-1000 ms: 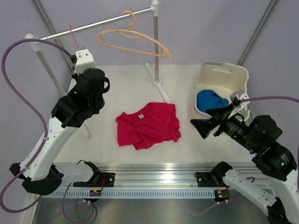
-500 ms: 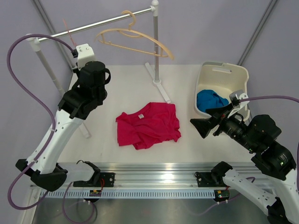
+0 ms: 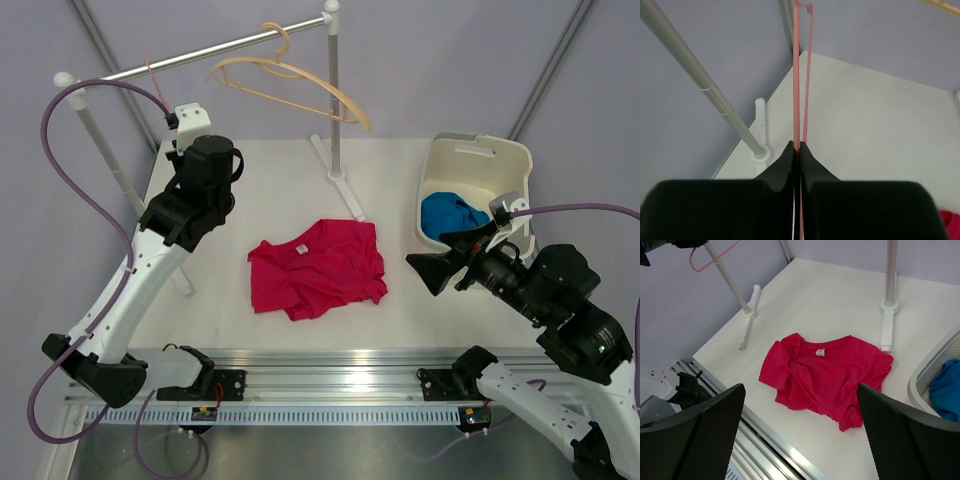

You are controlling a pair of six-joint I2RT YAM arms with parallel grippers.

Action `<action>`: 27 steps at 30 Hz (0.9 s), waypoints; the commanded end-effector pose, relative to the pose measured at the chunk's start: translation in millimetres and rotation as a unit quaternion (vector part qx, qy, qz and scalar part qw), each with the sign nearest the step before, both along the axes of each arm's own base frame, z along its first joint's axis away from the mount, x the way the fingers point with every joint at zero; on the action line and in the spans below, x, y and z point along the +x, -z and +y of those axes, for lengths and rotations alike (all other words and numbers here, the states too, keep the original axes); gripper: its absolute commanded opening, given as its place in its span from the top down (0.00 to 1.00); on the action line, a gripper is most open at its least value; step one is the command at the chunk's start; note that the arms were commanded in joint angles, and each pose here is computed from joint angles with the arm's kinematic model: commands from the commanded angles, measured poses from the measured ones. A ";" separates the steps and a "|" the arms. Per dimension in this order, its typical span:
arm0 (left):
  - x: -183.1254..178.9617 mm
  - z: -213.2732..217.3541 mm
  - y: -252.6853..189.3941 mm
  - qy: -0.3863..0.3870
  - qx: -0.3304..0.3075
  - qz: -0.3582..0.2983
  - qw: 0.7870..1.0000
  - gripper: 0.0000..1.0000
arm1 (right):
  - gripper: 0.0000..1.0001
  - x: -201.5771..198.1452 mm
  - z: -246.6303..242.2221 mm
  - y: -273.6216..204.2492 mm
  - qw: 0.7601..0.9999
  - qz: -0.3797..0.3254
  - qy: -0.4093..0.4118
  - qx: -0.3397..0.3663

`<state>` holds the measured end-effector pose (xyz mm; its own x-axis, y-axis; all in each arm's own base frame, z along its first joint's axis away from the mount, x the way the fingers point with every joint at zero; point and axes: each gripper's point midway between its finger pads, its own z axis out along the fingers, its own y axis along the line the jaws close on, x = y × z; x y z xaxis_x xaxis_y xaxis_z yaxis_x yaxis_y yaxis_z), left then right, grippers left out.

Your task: Remove the t-shirt from the hanger

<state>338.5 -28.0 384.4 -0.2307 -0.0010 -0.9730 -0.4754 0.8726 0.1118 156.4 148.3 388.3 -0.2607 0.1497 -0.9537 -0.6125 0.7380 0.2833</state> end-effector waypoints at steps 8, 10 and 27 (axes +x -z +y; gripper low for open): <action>-4.5 -1.1 -20.5 0.019 -0.037 -0.050 0.998 0.81 | 0.00 -1.2 -3.4 -8.7 1.000 -0.014 0.002 -0.002; -9.1 -3.6 -24.7 0.037 -0.045 -0.056 0.997 0.34 | 0.00 -0.4 -1.3 -9.0 1.000 -0.014 -0.002 -0.002; -80.8 -91.3 -24.7 0.373 -0.162 -0.030 0.913 0.01 | 0.00 4.9 13.9 30.5 0.999 0.030 -0.026 -0.020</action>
